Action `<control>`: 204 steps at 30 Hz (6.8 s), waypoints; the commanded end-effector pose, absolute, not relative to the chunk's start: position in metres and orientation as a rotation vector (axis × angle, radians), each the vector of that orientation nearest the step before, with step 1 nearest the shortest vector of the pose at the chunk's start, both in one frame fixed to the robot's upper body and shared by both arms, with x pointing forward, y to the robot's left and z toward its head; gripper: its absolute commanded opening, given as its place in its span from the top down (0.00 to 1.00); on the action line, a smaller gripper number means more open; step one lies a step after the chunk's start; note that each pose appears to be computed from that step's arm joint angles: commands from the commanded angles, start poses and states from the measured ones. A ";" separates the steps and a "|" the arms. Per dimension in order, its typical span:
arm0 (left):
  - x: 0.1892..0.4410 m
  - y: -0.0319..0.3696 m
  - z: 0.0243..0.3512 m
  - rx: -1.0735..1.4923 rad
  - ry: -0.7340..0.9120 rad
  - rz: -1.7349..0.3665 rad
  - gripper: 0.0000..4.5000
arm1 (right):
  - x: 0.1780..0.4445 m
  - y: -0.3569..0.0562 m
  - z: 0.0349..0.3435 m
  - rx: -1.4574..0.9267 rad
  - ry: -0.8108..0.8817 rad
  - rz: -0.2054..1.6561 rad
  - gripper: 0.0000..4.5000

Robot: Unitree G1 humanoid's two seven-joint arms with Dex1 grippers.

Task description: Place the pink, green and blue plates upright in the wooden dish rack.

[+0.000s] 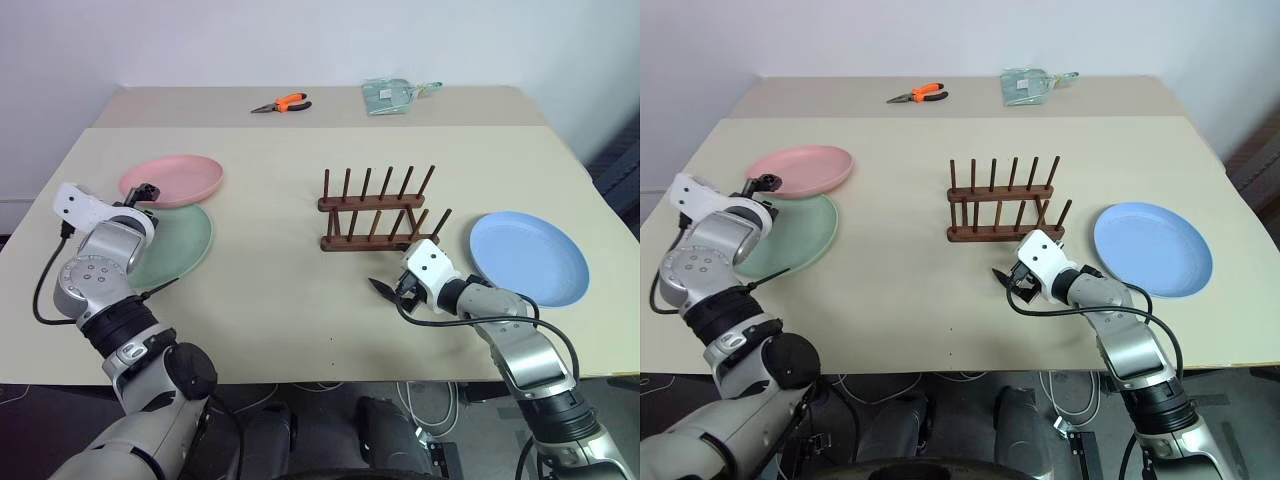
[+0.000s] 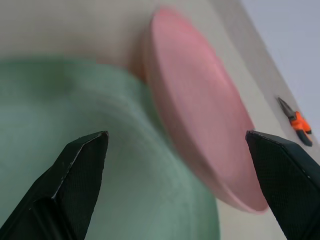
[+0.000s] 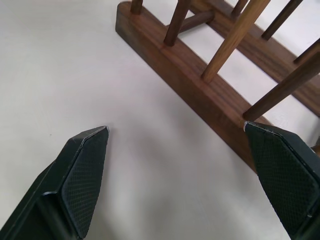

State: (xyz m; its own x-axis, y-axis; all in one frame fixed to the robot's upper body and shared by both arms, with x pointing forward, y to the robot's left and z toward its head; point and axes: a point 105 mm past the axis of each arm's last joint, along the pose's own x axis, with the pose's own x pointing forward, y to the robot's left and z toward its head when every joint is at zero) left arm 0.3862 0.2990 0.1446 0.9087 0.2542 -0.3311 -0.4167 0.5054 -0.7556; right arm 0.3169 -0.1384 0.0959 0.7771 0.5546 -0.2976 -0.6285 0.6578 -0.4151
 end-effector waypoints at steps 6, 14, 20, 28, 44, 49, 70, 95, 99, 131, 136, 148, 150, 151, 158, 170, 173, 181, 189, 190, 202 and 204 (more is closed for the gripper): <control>0.414 0.280 0.190 -0.925 0.046 0.196 0.87 | 0.316 -0.146 0.126 -0.506 0.066 0.638 0.00; 0.397 0.167 0.259 -0.610 -0.127 -0.296 0.87 | 0.305 -0.105 0.203 -0.668 -0.211 0.764 0.00; 0.383 0.101 0.272 -0.508 -0.123 -0.467 0.87 | 0.328 -0.087 0.237 -0.974 -0.392 0.678 0.00; 0.398 0.140 0.239 -0.510 -0.036 -0.237 0.57 | 0.331 -0.093 0.227 -0.977 -0.373 0.670 0.00; 0.359 0.186 0.166 -0.463 0.231 0.153 0.01 | 0.335 -0.109 0.192 -0.988 -0.251 0.681 0.00; 0.356 0.170 0.165 -0.308 0.249 0.069 0.01 | 0.336 -0.109 0.186 -0.990 -0.239 0.686 0.00; 0.453 0.182 0.111 -0.053 0.455 -0.063 0.01 | 0.335 -0.114 0.165 -0.984 -0.198 0.648 0.00; 0.446 0.180 0.140 -0.157 0.368 -0.082 0.98 | 0.338 -0.114 0.171 -0.994 -0.219 0.632 0.00; 0.445 0.187 0.152 -0.160 0.330 -0.062 0.98 | 0.338 -0.115 0.172 -0.997 -0.222 0.630 0.00; 0.408 0.206 0.240 -0.088 -0.080 -0.229 0.98 | 0.328 -0.191 0.100 -0.444 0.315 0.450 0.99; 0.402 0.209 0.241 -0.096 -0.078 -0.224 0.98 | 0.345 -0.207 0.090 -0.474 0.359 0.343 0.99; 0.398 0.202 0.240 -0.112 -0.081 -0.219 0.98 | 0.375 -0.215 0.113 -0.572 0.239 0.273 0.94; 0.398 0.206 0.243 -0.109 -0.092 -0.198 0.98 | 0.365 -0.205 0.125 -0.654 0.185 0.371 0.80; 0.399 0.209 0.246 -0.116 -0.100 -0.182 0.98 | 0.358 -0.196 0.136 -0.714 0.125 0.436 0.70; 0.407 0.200 0.266 -0.146 -0.146 -0.192 0.98 | 0.322 -0.119 0.211 -0.968 -0.300 0.716 0.01; 0.398 0.125 0.295 -0.231 -0.173 -0.327 0.98 | 0.338 -0.037 0.229 -1.331 -0.601 0.687 0.06; 0.394 0.114 0.291 -0.230 -0.158 -0.353 0.98 | 0.347 -0.039 0.224 -1.364 -0.578 0.670 0.30; 0.389 0.104 0.288 -0.233 -0.145 -0.380 0.98 | 0.354 -0.047 0.219 -1.385 -0.548 0.643 0.99; 0.392 0.121 0.323 -0.438 -0.302 -0.322 0.33 | 0.352 -0.057 0.228 -1.394 -0.584 0.580 1.00; 0.395 0.135 0.332 -0.493 -0.344 -0.263 0.20 | 0.352 -0.064 0.232 -1.375 -0.580 0.556 1.00; 0.395 0.153 0.244 0.052 -0.243 -0.406 0.11 | 0.334 -0.186 0.298 -0.037 -0.428 0.458 1.00; 0.382 0.136 0.217 0.119 -0.190 -0.545 0.11 | 0.339 -0.198 0.297 0.096 -0.383 0.434 1.00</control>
